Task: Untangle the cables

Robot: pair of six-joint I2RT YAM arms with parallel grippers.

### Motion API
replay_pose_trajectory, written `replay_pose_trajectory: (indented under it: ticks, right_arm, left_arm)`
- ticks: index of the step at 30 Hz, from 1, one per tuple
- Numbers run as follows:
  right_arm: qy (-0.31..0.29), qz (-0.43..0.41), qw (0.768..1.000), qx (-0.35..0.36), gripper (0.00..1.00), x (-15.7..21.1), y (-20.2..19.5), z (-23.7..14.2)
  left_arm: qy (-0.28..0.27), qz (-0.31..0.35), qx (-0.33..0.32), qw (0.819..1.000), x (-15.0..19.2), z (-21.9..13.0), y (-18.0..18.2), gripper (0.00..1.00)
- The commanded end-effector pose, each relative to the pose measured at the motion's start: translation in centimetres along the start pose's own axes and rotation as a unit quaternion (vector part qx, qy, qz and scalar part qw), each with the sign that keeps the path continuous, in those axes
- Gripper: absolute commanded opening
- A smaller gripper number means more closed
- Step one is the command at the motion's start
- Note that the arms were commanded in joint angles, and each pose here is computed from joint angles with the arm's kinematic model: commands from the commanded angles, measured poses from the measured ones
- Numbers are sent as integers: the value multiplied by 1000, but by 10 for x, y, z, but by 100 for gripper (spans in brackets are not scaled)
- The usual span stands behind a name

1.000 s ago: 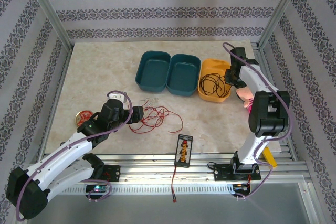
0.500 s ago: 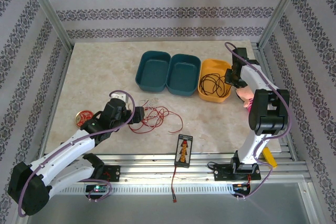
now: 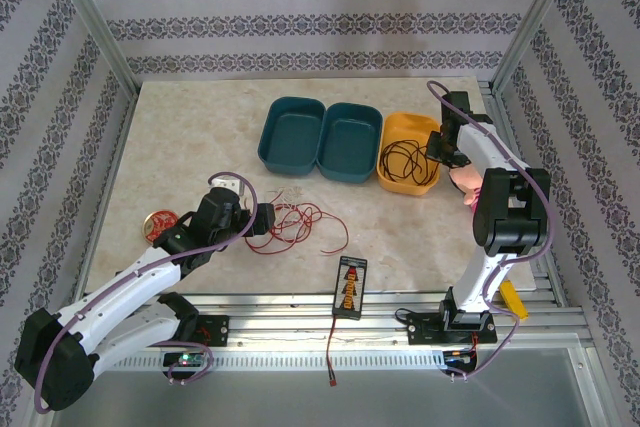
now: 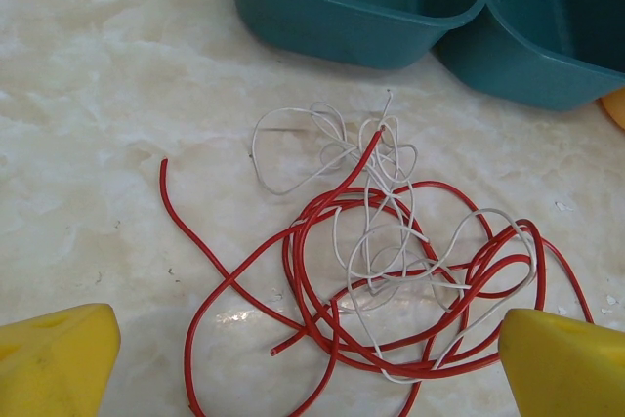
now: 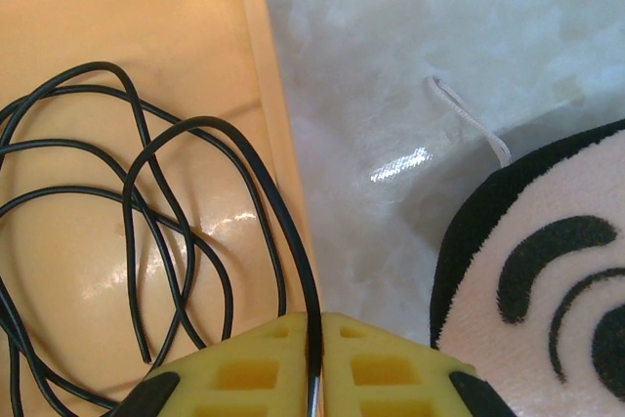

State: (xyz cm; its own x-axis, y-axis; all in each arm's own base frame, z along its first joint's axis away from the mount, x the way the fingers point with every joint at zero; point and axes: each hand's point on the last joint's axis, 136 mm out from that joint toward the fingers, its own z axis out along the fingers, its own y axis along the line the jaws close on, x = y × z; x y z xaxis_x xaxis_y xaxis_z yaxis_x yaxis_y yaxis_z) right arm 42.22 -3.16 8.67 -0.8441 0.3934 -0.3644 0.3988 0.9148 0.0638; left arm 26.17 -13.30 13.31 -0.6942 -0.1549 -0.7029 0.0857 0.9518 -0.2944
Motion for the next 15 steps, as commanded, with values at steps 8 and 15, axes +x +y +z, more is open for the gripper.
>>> replay_pose_trajectory:
  ticks: [8,15]
  right_arm:
    - [-14,1,1000,-14,4,-14,5,-9]
    - [-31,-33,998,-41,2,-20,34,-18]
  left_arm:
    - [-28,-12,2,1000,-15,-3,-2,99]
    - [-30,-10,0,1000,-16,-3,-2,99]
